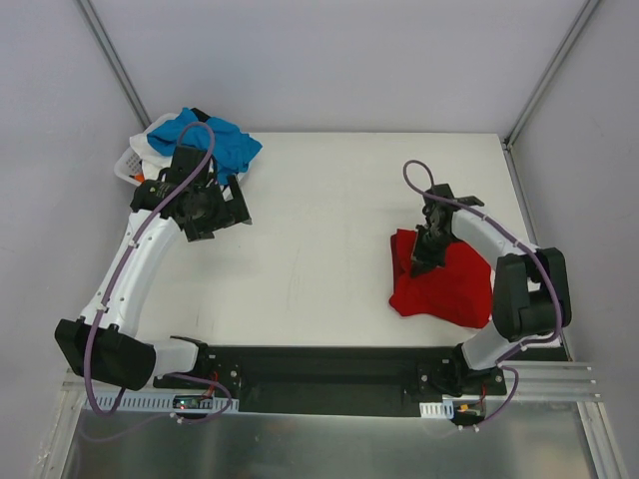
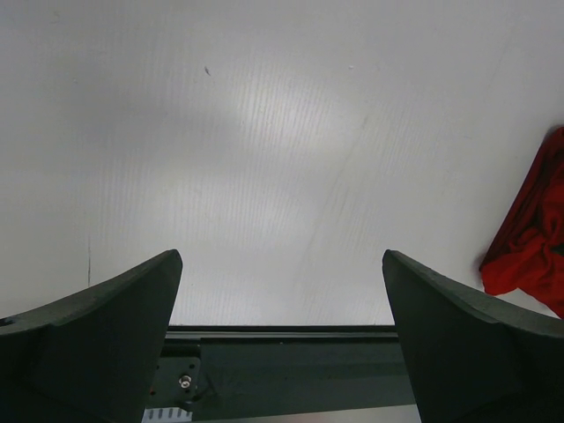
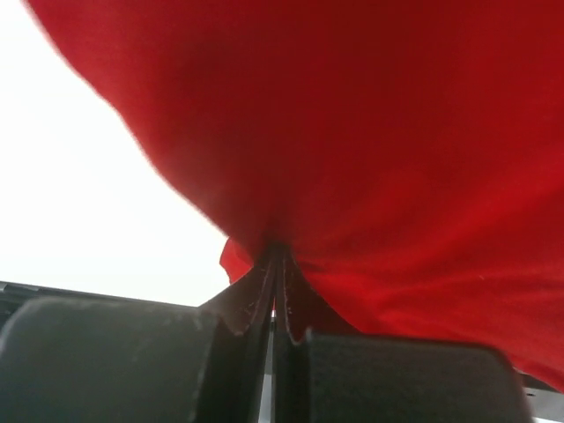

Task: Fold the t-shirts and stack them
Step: Grab the tshirt from the pile

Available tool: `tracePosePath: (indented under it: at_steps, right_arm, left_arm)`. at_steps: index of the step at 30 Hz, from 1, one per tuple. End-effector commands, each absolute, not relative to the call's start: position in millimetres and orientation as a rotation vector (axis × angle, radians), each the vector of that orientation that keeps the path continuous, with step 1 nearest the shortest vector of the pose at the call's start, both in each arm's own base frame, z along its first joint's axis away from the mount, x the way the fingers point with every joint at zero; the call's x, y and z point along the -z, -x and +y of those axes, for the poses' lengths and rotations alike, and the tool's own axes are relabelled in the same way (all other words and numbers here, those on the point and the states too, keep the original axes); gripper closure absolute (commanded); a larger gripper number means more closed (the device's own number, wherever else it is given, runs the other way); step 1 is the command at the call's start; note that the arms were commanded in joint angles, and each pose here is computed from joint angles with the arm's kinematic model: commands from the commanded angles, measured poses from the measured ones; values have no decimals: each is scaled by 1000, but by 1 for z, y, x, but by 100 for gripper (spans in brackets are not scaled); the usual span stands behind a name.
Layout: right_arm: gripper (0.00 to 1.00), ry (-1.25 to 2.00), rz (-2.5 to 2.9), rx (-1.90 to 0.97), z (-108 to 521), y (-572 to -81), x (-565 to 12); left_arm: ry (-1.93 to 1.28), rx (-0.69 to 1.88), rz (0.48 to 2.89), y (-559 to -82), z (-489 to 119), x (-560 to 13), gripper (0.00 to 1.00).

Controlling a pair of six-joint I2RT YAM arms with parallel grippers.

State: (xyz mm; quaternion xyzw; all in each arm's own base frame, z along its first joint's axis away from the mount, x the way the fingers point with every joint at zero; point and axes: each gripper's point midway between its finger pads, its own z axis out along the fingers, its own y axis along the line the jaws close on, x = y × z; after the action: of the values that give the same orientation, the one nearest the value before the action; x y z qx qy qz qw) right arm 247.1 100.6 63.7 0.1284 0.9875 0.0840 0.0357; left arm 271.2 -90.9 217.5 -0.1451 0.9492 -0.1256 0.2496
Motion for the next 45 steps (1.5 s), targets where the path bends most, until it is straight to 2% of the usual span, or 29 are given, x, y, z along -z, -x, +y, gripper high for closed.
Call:
tracePosePath:
  at_steps: [1,12,15,18,24,27,32,35,38,42,45]
  right_arm:
    - [99,-481,3064,-398,116,-240,-56]
    - [99,-682,3077,-444,107,-214,-52]
    - [99,-654,3057,-415,101,-212,-57]
    - [99,-601,2977,-375,95,-225,-77]
    - [99,-439,2757,-435,100,-280,-157]
    - [99,-390,2738,-537,114,-296,-165]
    - [99,-335,2807,-1046,171,-293,-147]
    - [99,-270,2628,-1361,200,-307,-173]
    - [99,-312,2591,-1377,195,-307,-165]
    - [99,-653,2622,-1370,164,-291,-114]
    - [99,-716,2668,-1302,148,-286,-95]
  left_arm:
    - [372,343,2576,-268,-92,-220,1]
    - [364,340,2578,-278,-94,-226,1]
    - [367,346,2585,-280,-96,-225,1]
    - [364,352,2596,-281,-97,-223,1]
    - [359,371,2595,-288,-101,-226,1]
    - [356,386,2589,-294,-104,-230,0]
    - [354,389,2576,-294,-104,-234,1]
    - [348,380,2572,-290,-102,-234,1]
    - [358,368,2575,-283,-99,-230,1]
    - [369,370,2581,-274,-97,-226,1]
    - [371,371,2586,-272,-97,-224,1]
